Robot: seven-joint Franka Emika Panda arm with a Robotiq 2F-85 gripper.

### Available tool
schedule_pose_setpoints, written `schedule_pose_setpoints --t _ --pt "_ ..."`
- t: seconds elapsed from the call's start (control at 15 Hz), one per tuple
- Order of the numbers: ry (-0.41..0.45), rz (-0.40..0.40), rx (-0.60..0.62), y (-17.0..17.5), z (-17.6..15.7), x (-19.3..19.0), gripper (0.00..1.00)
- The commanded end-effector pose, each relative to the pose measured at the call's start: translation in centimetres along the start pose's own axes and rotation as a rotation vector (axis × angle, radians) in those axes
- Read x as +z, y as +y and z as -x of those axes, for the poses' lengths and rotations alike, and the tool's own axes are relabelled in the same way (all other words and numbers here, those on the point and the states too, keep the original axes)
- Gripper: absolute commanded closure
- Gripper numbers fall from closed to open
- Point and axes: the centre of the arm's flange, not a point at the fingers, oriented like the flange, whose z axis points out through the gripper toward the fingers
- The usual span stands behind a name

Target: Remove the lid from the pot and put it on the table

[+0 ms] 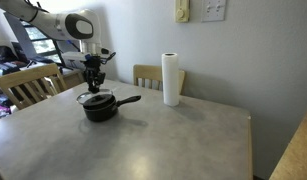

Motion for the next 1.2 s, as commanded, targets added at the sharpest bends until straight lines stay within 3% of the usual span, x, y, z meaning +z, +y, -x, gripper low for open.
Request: schedule_pose_setpoints --t 0.0,0.47,0.8,1.13 --pt "0.027 0.011 0.023 0.6 1.7 -3.5 0.85" --pt "0.114 0.13 -0.007 3.7 3.4 -7.7 0.85" --pt "0.135 0.237 -0.126 11.9 6.5 -8.2 0.85" --pt "0.196 0.187 -0.205 21.5 8.5 -5.7 0.85"
